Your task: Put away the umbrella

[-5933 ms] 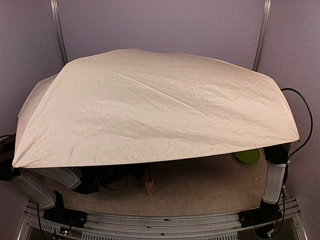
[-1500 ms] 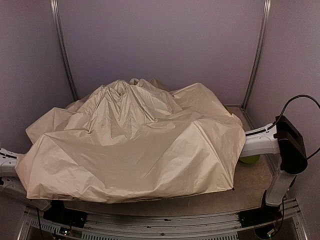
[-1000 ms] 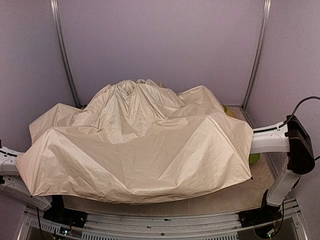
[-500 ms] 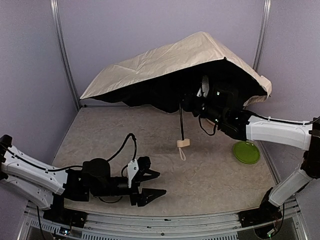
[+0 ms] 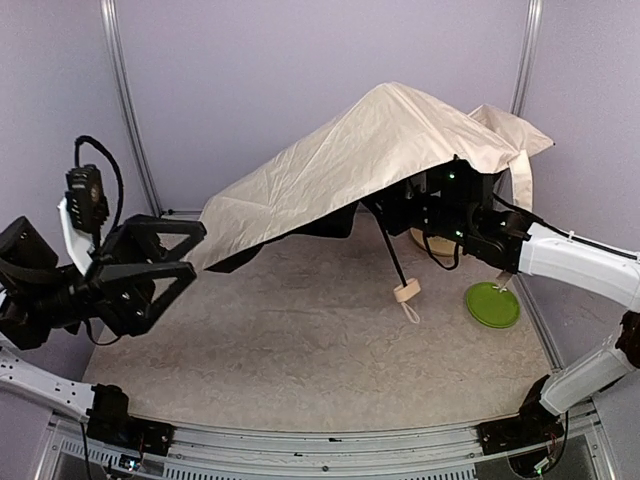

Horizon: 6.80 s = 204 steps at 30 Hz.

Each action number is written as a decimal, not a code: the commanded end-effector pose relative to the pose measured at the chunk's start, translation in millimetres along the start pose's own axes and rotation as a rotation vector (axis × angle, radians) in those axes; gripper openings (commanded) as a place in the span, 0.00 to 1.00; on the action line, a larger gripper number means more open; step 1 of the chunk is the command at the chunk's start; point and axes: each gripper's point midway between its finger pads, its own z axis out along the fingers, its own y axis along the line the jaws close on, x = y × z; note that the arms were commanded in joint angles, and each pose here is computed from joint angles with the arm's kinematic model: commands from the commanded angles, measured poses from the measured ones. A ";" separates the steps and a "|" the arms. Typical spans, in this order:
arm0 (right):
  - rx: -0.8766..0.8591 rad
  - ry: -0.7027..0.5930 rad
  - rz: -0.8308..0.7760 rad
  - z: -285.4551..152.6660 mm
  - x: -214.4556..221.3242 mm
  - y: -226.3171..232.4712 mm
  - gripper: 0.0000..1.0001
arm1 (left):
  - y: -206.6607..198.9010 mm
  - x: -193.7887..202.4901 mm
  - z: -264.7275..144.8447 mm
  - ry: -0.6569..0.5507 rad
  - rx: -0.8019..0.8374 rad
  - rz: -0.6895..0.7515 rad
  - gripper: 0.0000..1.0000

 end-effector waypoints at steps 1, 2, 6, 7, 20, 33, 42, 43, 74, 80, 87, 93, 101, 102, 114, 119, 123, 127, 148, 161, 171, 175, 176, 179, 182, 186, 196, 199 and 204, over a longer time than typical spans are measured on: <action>-0.140 0.192 -0.145 -4.6 34.7 19.4 0.00 | 4.9 5.3 -13.6 0.109 -0.039 -0.094 0.65; -0.188 0.234 -0.153 -5.8 45.5 27.1 0.00 | 11.7 2.0 -16.2 0.094 -0.079 -0.105 0.65; -0.253 0.381 -0.181 -8.2 86.1 44.3 0.00 | 55.7 10.4 -24.9 0.091 -0.336 -0.085 0.71; -0.280 0.418 -0.184 -8.4 97.2 52.1 0.00 | 66.3 14.8 -26.3 0.100 -0.401 -0.071 0.72; -0.448 0.833 -0.205 18.0 206.1 78.6 0.00 | 81.3 92.5 17.0 0.268 -0.344 -0.004 0.99; -0.472 1.017 -0.229 56.3 291.0 74.8 0.08 | 147.8 136.3 -26.7 0.315 -0.595 -0.048 0.99; -0.484 0.919 -0.210 64.5 266.2 90.9 0.49 | 178.7 195.7 -30.4 0.416 -0.683 -0.064 0.99; -0.473 0.913 -0.203 59.3 262.5 89.5 0.50 | 186.1 199.1 -34.5 0.431 -0.720 -0.078 0.99; -0.205 0.515 -0.024 -27.1 160.6 59.5 0.77 | 196.4 325.6 -82.1 0.654 -0.811 -0.256 0.99; -0.292 0.574 -0.106 41.4 194.1 80.2 0.75 | 197.3 325.2 -90.7 0.647 -0.831 -0.266 0.99; -0.351 0.635 -0.129 67.3 225.1 91.3 0.45 | 196.6 327.5 -97.8 0.650 -0.841 -0.274 0.99; -0.410 0.690 -0.095 63.5 242.4 105.3 0.03 | 196.2 331.5 -99.9 0.659 -0.837 -0.276 0.99; -0.302 0.813 -0.193 43.4 233.0 115.6 0.00 | 203.7 352.0 -111.8 0.695 -0.868 -0.321 0.99; -0.293 0.827 -0.208 40.4 231.0 118.4 0.00 | 204.9 355.0 -112.5 0.704 -0.872 -0.322 0.99; -0.356 0.860 -0.190 3.0 192.7 156.3 0.01 | 205.2 362.7 -105.6 0.700 -0.832 -0.310 0.96; -0.550 0.787 -0.087 0.5 190.6 205.7 0.20 | 208.8 364.3 -107.1 0.704 -0.847 -0.290 0.96; -0.614 0.783 -0.022 4.0 218.2 223.0 0.28 | 209.7 372.4 -111.9 0.727 -0.856 -0.298 0.96; -0.593 0.775 -0.002 12.3 227.9 222.9 0.29 | 209.2 376.9 -115.9 0.732 -0.855 -0.311 0.96; -0.119 0.704 0.176 7.5 265.8 131.1 0.57 | 219.2 380.7 -124.9 0.734 -0.885 -0.354 0.96; -0.001 0.730 0.099 47.8 317.9 133.5 0.52 | 217.7 381.9 -126.1 0.737 -0.882 -0.360 0.96; 0.151 0.726 0.090 51.0 332.3 104.5 0.38 | 217.3 383.6 -125.4 0.743 -0.876 -0.361 0.96; 0.135 0.730 0.098 52.0 337.9 106.7 0.35 | 216.9 382.3 -125.3 0.739 -0.874 -0.360 0.96; 0.136 0.729 0.098 51.8 338.6 106.2 0.31 | 216.9 381.6 -125.0 0.737 -0.873 -0.360 0.96; 0.131 0.726 0.106 49.0 337.1 105.7 0.09 | 216.8 380.7 -125.3 0.733 -0.875 -0.360 0.96; 0.073 0.712 0.105 42.4 326.7 112.5 0.00 | 216.9 380.7 -125.8 0.734 -0.877 -0.359 0.96; -0.122 0.658 0.079 27.8 286.6 139.3 0.00 | 216.9 381.2 -126.2 0.738 -0.877 -0.357 0.96; -0.596 0.286 -0.010 -36.5 122.1 202.3 0.00 | 204.5 376.9 -111.4 0.750 -0.766 -0.307 0.92; -0.591 0.207 -0.002 -40.2 89.9 194.6 0.00 | 188.9 373.6 -96.5 0.760 -0.669 -0.251 0.86; -0.552 0.138 0.045 -41.7 54.5 171.8 0.00 | 154.7 373.0 -71.7 0.780 -0.511 -0.159 0.72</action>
